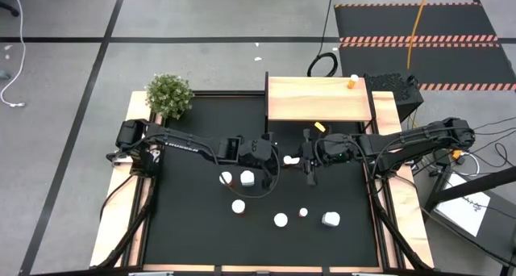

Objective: Pick and place medicine bottles onto shelf by color
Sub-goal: Put the small orange pill bottle on the shelf

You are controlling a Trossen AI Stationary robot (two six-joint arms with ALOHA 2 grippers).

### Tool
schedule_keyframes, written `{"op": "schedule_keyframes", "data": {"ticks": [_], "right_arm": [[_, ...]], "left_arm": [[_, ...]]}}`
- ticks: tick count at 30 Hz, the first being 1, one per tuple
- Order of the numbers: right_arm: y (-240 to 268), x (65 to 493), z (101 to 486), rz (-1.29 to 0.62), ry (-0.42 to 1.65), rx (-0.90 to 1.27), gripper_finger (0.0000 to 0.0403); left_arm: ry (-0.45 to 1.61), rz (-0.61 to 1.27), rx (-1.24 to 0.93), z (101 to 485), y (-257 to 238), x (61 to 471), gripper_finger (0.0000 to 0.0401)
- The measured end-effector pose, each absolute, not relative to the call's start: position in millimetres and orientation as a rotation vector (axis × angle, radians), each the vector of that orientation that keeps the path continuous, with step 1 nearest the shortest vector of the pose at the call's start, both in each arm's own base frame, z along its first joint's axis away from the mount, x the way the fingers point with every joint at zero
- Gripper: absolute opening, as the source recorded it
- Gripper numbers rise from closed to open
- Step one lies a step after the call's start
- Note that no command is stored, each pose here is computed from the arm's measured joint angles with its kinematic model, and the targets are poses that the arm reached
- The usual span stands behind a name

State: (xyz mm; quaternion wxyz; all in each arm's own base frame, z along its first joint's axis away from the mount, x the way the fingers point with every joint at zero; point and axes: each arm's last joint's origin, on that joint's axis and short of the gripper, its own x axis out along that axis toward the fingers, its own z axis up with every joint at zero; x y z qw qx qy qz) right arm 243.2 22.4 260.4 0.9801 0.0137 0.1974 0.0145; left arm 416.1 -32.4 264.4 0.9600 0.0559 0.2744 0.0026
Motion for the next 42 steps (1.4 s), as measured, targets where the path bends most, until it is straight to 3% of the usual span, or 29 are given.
{"op": "schedule_keyframes", "data": {"ticks": [11,28,42], "right_arm": [[23,243,260,-0.004,0.395,0.025,0.0117],[27,235,257,-0.016,0.467,0.099,0.0254],[24,226,268,-0.096,0.419,0.109,0.0277]], "left_arm": [[0.555,0.008,0.102,264,-32,416,0.0115],[0.581,0.007,0.126,262,-32,415,0.011],[0.626,0.028,0.127,259,-23,413,0.0111]]}}
